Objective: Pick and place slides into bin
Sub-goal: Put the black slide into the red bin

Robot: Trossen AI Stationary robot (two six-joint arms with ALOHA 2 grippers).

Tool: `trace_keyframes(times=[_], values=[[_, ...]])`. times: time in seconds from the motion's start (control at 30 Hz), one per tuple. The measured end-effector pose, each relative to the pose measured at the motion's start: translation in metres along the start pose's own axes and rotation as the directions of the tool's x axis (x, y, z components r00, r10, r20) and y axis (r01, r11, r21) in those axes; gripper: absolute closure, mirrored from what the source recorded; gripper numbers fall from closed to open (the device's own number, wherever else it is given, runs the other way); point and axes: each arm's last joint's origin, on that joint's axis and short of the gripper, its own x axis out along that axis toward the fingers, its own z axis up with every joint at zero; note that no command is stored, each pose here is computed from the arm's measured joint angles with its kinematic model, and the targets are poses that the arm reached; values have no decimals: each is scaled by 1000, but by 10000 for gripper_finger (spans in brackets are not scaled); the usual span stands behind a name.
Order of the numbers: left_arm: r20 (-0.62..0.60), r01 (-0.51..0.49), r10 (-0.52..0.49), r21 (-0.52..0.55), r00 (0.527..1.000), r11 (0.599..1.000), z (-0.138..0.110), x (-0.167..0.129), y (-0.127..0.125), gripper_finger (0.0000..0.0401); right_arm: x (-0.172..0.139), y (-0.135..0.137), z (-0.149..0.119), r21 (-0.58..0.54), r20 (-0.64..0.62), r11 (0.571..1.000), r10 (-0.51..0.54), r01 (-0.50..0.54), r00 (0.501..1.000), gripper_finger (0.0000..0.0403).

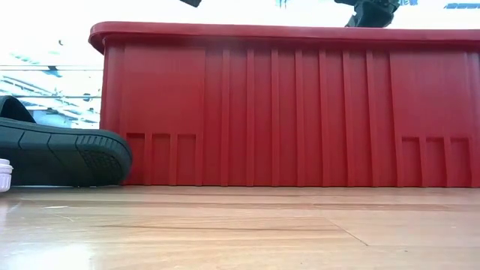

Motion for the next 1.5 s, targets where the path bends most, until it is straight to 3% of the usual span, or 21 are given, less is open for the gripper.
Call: trace_keyframes(times=[0.27, 0.53, 0.73, 1.17, 1.5], values=[[-36, -50, 47, -70, 998, 996, -3, 15, 30, 281, -1, 4, -14, 0, -142, 999, 38, -38, 989, 403], [24, 1, 3, -158, 1000, 987, 1, 25, 54, 281, 13, -10, -9, -137, -205, 989, -78, 50, 976, 403], [32, -5, 10, -178, 999, 984, 1, 28, 62, 281, 29, -17, -9, -258, -310, 966, -63, -20, 949, 403], [28, -16, 21, -159, 999, 987, 1, 28, 65, 281, -1, -29, 33, -274, -285, 960, -21, -60, 958, 403], [37, 21, -17, -121, 999, 992, 1, 28, 64, 281, -8, -60, 57, -248, -394, 962, 8, -115, 919, 403]])
